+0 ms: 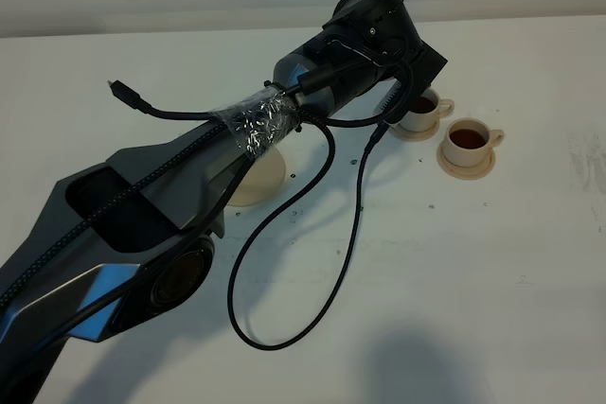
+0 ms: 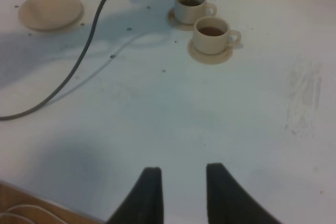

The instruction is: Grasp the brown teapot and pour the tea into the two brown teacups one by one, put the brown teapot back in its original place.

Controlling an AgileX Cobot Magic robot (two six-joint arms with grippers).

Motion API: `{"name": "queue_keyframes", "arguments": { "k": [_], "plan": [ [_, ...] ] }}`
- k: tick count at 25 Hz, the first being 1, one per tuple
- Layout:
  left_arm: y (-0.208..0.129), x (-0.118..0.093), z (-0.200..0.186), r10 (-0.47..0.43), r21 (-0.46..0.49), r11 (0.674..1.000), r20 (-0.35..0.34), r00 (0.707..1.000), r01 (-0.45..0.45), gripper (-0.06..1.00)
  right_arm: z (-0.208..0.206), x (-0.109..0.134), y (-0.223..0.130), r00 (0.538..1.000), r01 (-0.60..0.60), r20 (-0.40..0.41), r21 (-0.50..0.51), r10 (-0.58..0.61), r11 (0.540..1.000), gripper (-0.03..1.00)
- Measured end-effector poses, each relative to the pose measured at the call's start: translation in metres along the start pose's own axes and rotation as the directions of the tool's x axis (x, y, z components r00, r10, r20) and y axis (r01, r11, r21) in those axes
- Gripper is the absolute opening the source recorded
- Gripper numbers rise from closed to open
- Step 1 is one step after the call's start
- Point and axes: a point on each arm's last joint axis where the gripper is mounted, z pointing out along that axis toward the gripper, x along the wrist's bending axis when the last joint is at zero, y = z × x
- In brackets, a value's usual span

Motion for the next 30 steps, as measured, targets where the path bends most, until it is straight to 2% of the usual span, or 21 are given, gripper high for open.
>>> {"name": "queue_keyframes", "arguments": {
  "k": [30],
  "plan": [
    [0.0000,-0.0001,0.0000,-0.044,0.000,0.999,0.001,0.999,0.044,0.08,0.0000,0.0000,-0.0001,1.000,0.000,0.000,0.001,0.000,1.000,0.22]
  ]
}}
